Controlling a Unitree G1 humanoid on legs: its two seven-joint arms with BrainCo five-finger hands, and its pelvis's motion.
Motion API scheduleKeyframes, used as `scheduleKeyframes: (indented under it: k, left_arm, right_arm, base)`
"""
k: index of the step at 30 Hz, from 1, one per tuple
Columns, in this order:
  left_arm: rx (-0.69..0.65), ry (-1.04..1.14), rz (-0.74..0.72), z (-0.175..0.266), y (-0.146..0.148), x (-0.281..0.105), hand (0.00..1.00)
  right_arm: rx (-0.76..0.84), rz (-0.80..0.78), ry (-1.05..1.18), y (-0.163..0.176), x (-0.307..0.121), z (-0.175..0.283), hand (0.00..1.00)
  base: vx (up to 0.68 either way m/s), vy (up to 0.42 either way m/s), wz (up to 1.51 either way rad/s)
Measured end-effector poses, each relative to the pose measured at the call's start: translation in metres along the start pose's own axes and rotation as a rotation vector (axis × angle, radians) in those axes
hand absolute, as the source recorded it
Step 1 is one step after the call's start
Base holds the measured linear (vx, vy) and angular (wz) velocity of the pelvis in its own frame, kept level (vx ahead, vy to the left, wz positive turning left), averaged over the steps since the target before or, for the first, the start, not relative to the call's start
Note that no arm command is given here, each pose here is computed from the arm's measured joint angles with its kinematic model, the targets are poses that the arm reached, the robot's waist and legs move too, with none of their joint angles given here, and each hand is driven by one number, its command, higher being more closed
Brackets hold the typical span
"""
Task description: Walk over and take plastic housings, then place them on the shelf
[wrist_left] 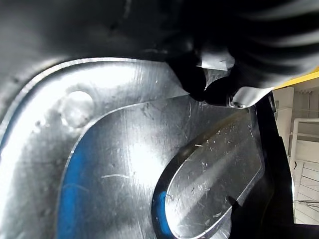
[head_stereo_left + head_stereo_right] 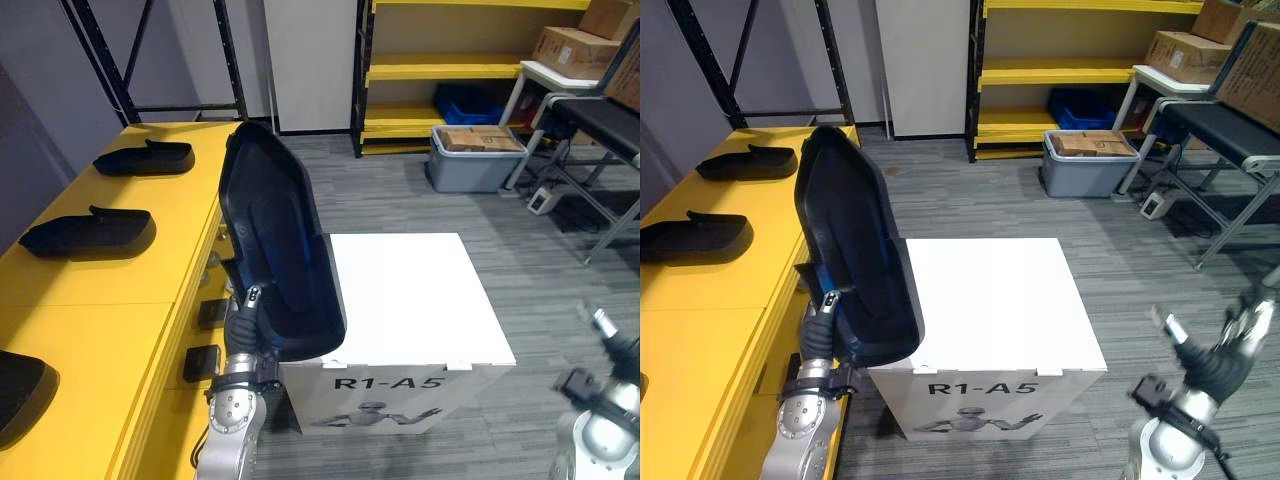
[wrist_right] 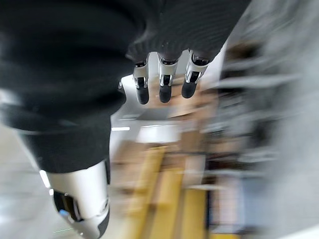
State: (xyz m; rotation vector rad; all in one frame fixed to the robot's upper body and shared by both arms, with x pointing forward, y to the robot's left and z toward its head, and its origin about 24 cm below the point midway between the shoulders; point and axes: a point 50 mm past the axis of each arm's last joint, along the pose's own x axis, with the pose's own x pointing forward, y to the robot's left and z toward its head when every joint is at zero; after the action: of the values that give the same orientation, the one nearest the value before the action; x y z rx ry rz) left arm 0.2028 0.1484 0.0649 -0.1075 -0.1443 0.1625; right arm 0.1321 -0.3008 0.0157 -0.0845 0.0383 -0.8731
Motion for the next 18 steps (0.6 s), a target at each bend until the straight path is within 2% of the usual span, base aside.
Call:
scheduleKeyframes:
  k: [5, 10, 13, 18]
  left_arm:
    - [-0.008, -0.024, -0.002, 0.006, 0.001, -0.006, 1.00]
    - [-0.017, -0.030, -0.032, 0.008, -0.001, -0.011, 1.00]
    - [-0.023, -0.030, -0.042, 0.008, -0.003, -0.011, 1.00]
    - [-0.044, -0.020, -0.040, 0.006, -0.006, -0.013, 1.00]
  right_arm:
    - [-0.078, 0.072, 0.337, -0.001, -0.033, -0.069, 0.00]
    - [-0.115, 0.289, 0.665, 0.020, -0.083, -0.127, 0.00]
    - [-0.140, 0.358, 0.787, 0.023, -0.102, -0.145, 0.00]
    - [-0.176, 0.449, 0.843, 0.035, -0.110, -0.153, 0.00]
  base:
    - [0.00, 0.000, 0.00]
    - [-0.02, -0.009, 0.03]
    - [0.02, -0.010, 0.19]
    - [0.03, 0.004, 0.15]
